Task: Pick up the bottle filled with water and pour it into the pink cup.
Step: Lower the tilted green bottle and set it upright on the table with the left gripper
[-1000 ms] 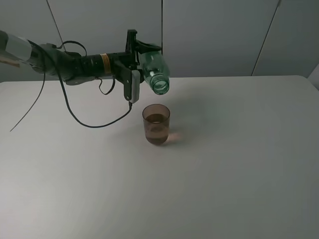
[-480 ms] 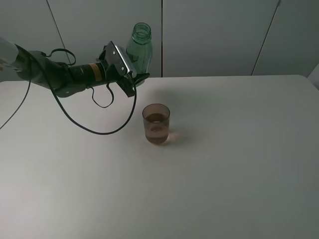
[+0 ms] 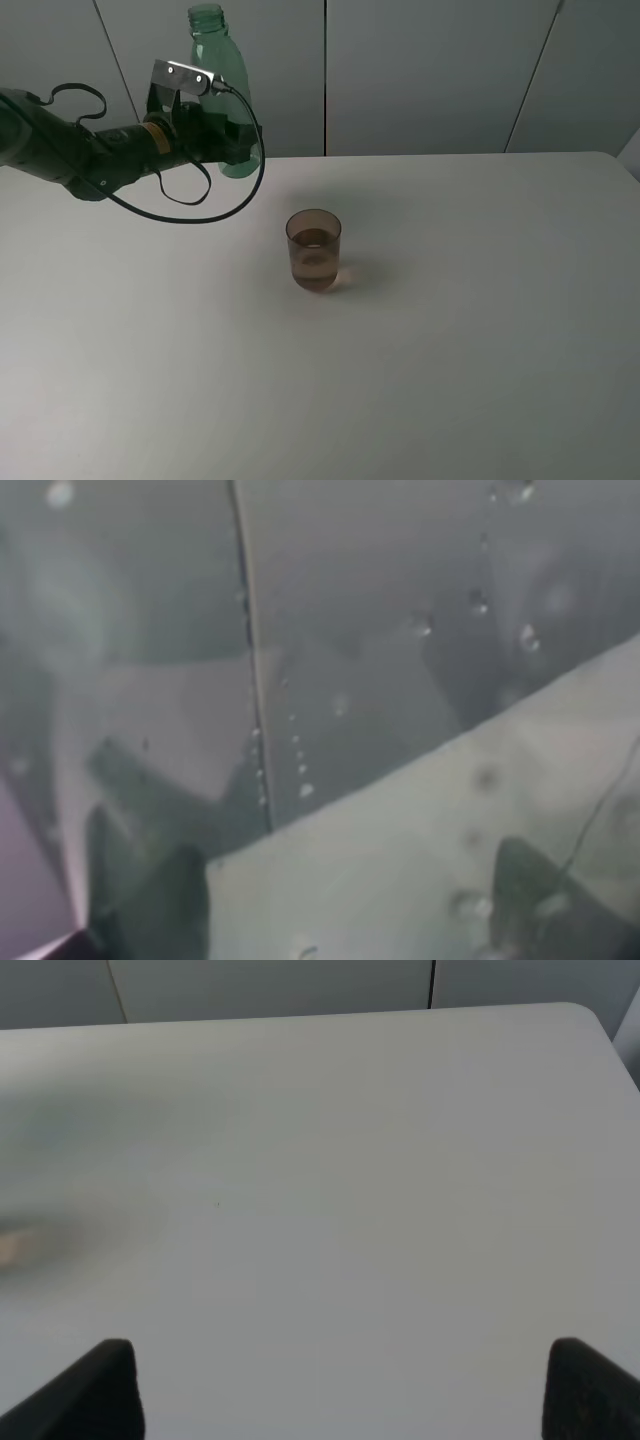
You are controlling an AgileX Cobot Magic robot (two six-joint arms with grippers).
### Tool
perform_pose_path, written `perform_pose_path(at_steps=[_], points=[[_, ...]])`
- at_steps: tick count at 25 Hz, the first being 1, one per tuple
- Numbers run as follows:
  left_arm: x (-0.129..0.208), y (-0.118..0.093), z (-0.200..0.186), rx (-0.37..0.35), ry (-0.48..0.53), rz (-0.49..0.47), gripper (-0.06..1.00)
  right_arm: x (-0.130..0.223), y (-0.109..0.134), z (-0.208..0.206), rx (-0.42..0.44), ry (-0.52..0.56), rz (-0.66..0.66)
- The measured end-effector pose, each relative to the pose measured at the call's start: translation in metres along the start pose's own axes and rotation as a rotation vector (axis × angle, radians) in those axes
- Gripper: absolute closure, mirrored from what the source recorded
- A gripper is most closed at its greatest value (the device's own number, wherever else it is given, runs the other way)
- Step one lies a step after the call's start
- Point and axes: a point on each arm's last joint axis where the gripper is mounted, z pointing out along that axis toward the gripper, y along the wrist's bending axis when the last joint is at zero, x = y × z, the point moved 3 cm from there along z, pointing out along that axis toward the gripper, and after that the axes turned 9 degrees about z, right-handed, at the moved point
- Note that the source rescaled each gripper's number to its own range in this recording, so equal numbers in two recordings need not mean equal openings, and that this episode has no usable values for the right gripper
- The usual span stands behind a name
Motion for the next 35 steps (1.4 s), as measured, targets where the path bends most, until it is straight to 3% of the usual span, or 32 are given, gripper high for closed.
perform_pose_path(at_steps=[7, 10, 16, 19, 26, 35], points=[[0.031, 0.008, -0.042, -0.178, 0.052, -0.091, 0.94, 0.0, 0.0, 0.0, 0.0, 0.0, 0.0], [0.045, 0.022, -0.059, -0.265, 0.059, -0.119, 0.94, 0.0, 0.0, 0.0, 0.0, 0.0, 0.0], [0.052, 0.049, -0.079, -0.363, 0.017, -0.099, 0.94, 0.0, 0.0, 0.0, 0.0, 0.0, 0.0], [0.054, 0.053, -0.08, -0.375, 0.0, -0.069, 0.94, 0.0, 0.0, 0.0, 0.0, 0.0, 0.0], [0.091, 0.046, -0.074, -0.349, 0.096, -0.055, 0.94, 0.0, 0.0, 0.0, 0.0, 0.0, 0.0], [0.097, 0.045, -0.074, -0.343, 0.118, -0.009, 0.94, 0.0, 0.0, 0.0, 0.0, 0.0, 0.0]])
